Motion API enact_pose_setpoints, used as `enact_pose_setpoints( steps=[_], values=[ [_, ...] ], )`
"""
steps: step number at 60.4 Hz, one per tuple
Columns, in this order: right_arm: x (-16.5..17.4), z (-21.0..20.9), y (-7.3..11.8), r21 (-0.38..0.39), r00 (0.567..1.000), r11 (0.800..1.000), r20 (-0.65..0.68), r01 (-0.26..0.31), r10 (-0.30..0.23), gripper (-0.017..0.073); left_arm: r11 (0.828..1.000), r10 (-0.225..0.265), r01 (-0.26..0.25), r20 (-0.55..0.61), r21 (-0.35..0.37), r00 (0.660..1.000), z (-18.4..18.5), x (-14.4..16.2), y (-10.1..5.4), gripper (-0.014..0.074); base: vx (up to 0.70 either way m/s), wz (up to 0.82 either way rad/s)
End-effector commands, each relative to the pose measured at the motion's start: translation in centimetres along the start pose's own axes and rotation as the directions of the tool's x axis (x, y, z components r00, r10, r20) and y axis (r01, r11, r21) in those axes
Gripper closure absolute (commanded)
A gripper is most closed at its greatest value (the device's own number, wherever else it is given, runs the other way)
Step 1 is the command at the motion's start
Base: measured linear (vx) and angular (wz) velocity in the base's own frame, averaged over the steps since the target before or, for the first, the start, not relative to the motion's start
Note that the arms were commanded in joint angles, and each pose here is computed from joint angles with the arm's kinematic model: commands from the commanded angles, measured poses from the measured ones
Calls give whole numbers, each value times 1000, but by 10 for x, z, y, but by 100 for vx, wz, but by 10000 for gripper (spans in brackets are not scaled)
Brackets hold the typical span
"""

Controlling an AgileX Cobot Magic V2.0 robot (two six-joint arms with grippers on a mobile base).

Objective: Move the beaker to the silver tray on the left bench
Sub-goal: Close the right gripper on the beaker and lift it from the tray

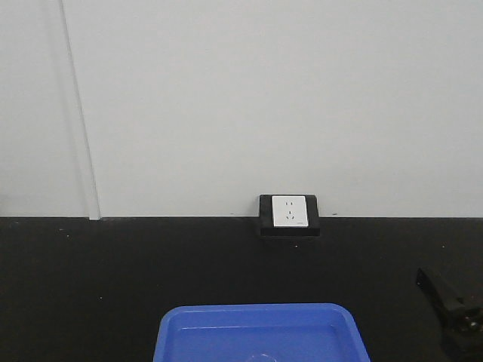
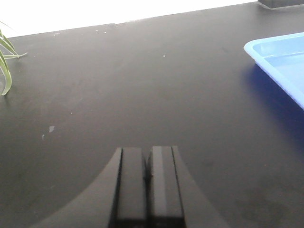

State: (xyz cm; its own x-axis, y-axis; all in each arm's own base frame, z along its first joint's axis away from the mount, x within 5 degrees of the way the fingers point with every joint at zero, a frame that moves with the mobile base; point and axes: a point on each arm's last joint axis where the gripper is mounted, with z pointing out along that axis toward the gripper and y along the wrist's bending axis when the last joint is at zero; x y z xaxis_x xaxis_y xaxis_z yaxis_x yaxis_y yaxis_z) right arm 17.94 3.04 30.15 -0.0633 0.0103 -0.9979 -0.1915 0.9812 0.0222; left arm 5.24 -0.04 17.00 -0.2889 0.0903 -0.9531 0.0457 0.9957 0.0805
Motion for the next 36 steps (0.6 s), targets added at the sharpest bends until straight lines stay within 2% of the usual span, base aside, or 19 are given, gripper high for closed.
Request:
enact_pose_setpoints(
  steps=[1, 9, 19, 28, 36],
  values=[
    [-12, 10, 9, -63, 996, 998, 84, 0, 5, -157, 1000, -2, 2, 63, 7, 998, 2, -1, -1, 592, 0, 0],
    [30, 29, 28, -177, 996, 984, -73, 39, -53, -129, 1000, -2, 2, 63, 7, 998, 2, -1, -1, 592, 0, 0],
    [105, 35, 59, -346, 972, 938, -225, -20, -62, -83, 1000, -2, 2, 63, 7, 998, 2, -1, -1, 592, 0, 0],
    [138, 49, 79, -447, 974, 893, -222, -60, -45, -53, 1000, -2, 2, 63, 7, 998, 2, -1, -1, 592, 0, 0],
    [158, 69, 86, -469, 972, 879, -235, -89, -27, -51, 1000, -2, 2, 63, 7, 998, 2, -1, -1, 592, 0, 0]
  ],
)
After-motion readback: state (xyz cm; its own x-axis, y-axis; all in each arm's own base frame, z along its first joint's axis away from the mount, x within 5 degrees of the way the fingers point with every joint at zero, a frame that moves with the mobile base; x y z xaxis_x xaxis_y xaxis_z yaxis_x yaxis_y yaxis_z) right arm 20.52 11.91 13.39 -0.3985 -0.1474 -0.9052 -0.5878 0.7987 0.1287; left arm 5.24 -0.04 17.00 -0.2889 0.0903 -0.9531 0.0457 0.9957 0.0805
